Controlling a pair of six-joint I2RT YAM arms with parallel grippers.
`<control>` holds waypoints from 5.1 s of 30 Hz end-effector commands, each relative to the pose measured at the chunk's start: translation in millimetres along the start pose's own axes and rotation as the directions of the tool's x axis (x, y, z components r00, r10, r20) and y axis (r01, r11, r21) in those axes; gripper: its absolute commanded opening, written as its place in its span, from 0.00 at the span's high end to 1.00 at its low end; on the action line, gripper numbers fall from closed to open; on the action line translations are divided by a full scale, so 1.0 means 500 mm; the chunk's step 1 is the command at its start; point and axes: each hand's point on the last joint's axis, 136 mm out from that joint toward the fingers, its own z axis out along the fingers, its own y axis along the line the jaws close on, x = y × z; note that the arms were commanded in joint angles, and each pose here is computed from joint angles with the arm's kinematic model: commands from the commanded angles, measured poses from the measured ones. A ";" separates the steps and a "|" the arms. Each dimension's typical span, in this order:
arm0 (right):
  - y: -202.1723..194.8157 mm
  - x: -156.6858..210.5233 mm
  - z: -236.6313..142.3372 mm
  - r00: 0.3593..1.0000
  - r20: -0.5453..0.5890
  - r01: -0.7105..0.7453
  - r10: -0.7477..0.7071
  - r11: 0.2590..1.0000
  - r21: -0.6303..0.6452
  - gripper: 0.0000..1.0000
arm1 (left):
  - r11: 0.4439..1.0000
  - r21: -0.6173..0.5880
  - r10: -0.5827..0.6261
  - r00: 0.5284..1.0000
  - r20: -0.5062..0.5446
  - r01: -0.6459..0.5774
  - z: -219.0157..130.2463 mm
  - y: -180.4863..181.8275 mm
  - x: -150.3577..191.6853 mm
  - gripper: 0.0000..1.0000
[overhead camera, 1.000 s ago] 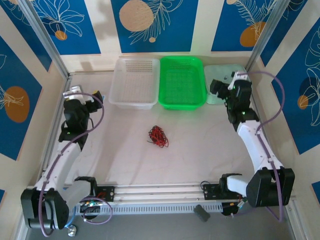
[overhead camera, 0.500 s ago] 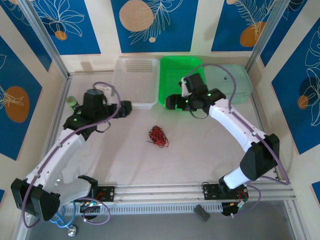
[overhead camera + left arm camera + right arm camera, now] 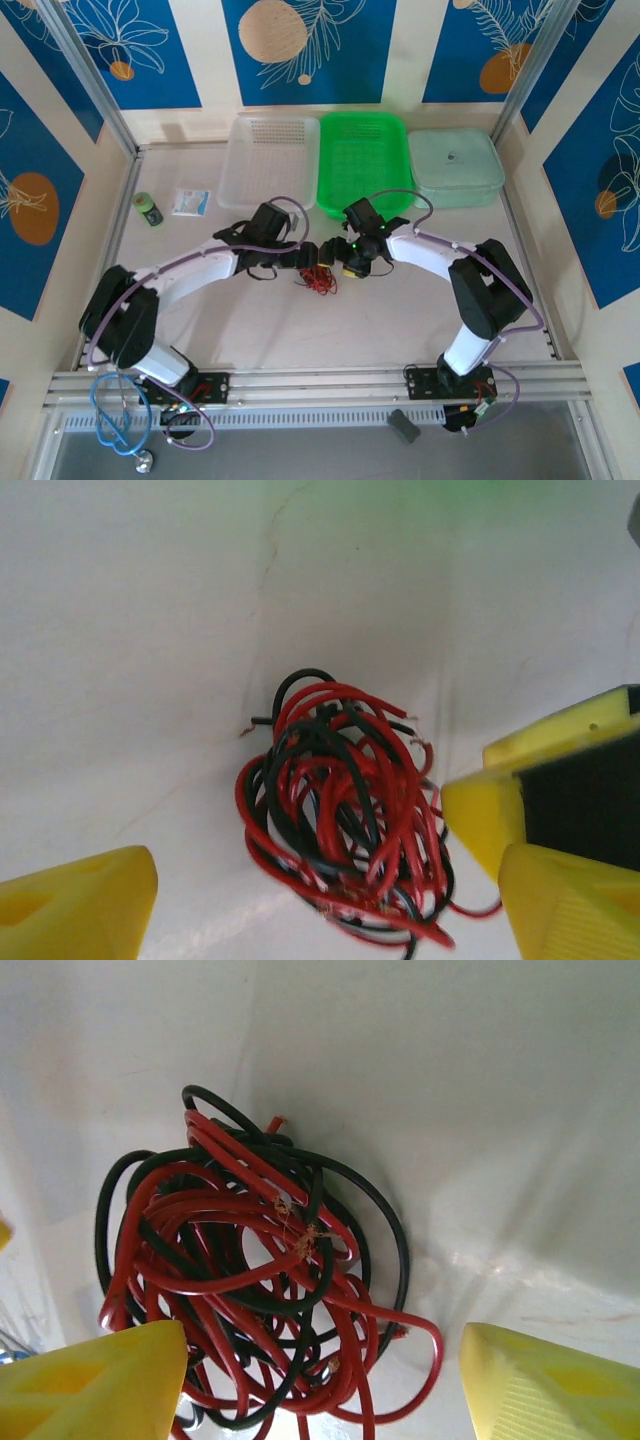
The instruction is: Untangle the cables
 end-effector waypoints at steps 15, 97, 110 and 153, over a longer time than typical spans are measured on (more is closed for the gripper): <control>0.004 0.048 0.020 0.998 -0.046 -0.055 0.051 0.994 -0.089 0.31 | 0.997 -0.031 -0.079 0.996 -0.047 0.077 0.102 0.039 0.073 0.86; 0.079 0.077 -0.018 0.983 -0.023 0.179 -0.182 0.978 -0.103 0.30 | 0.983 0.149 -0.151 0.926 0.347 0.104 -0.010 0.058 0.022 1.00; 0.050 0.029 0.100 0.980 -0.015 0.200 -0.200 0.980 -0.021 0.57 | 0.977 0.089 -0.211 0.913 0.350 0.192 -0.007 0.103 0.042 1.00; 0.078 0.046 -0.039 0.815 0.158 0.572 -0.557 0.734 -0.365 1.00 | 0.995 0.084 0.015 0.941 0.338 -0.046 -0.027 0.083 0.061 1.00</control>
